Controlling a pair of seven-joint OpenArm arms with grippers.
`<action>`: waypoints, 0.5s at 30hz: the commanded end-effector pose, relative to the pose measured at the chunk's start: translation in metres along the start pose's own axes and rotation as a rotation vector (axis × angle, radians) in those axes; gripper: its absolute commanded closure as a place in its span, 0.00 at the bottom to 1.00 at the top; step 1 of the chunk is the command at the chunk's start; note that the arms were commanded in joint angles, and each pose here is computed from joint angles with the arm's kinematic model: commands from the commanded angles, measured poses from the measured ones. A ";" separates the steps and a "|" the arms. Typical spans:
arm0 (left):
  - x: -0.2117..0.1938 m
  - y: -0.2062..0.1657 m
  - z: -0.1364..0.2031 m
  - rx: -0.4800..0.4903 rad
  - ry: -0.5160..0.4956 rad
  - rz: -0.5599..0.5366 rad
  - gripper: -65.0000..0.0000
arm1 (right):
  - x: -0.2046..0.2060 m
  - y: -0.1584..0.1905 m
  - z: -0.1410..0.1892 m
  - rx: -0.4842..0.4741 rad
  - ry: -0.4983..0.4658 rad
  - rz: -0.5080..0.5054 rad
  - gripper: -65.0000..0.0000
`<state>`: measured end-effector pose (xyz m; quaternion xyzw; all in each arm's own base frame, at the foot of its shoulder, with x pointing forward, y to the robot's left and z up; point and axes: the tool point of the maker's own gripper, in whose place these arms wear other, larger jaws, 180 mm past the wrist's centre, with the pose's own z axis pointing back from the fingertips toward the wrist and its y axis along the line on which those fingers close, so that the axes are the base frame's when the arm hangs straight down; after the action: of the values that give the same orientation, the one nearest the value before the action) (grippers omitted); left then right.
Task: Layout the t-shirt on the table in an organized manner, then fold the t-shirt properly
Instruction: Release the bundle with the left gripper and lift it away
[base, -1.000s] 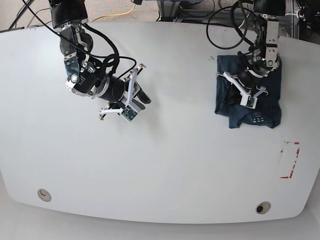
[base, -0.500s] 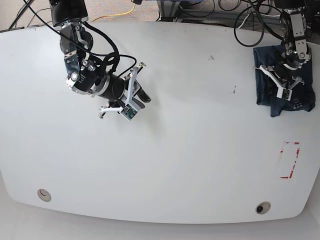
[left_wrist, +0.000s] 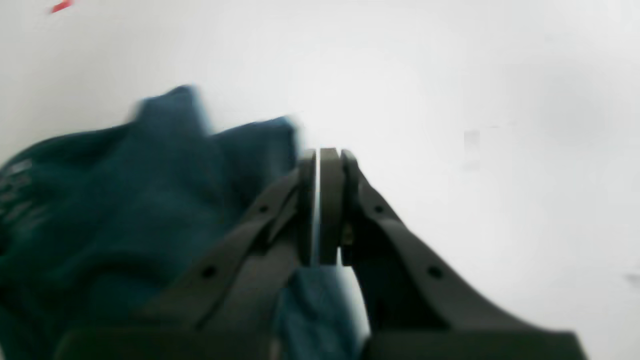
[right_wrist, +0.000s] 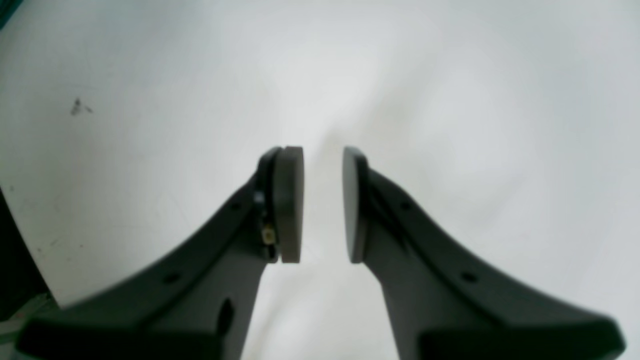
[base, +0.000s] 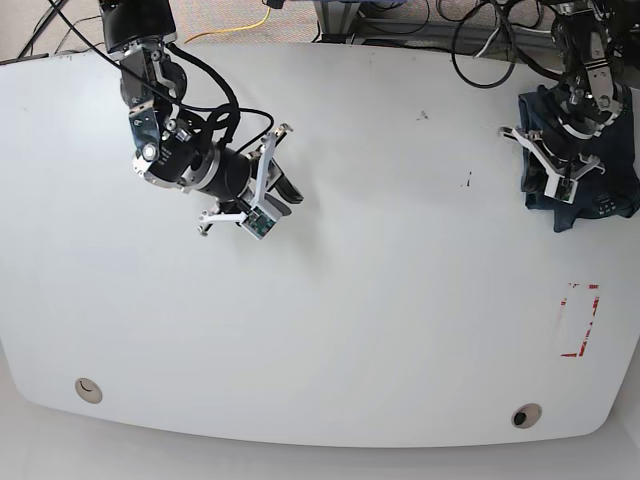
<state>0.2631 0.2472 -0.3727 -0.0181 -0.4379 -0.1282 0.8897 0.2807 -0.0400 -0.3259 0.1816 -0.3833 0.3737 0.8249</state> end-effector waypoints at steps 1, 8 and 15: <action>0.000 -0.010 0.006 -0.019 -0.001 -0.004 1.00 | 0.012 -0.001 0.004 -0.004 -0.043 0.010 0.81; -0.032 -0.034 0.015 -0.050 0.076 0.046 1.00 | 0.017 0.005 0.001 0.004 -0.064 -0.008 0.81; -0.069 -0.038 0.033 -0.049 0.163 0.069 1.00 | 0.017 0.007 0.000 0.010 -0.067 -0.014 0.81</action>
<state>0.1881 0.2224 -0.4159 -0.0532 -0.3528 -0.1071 0.9280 0.2770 -0.0298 -0.3265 0.1973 -0.3851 0.3629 0.8253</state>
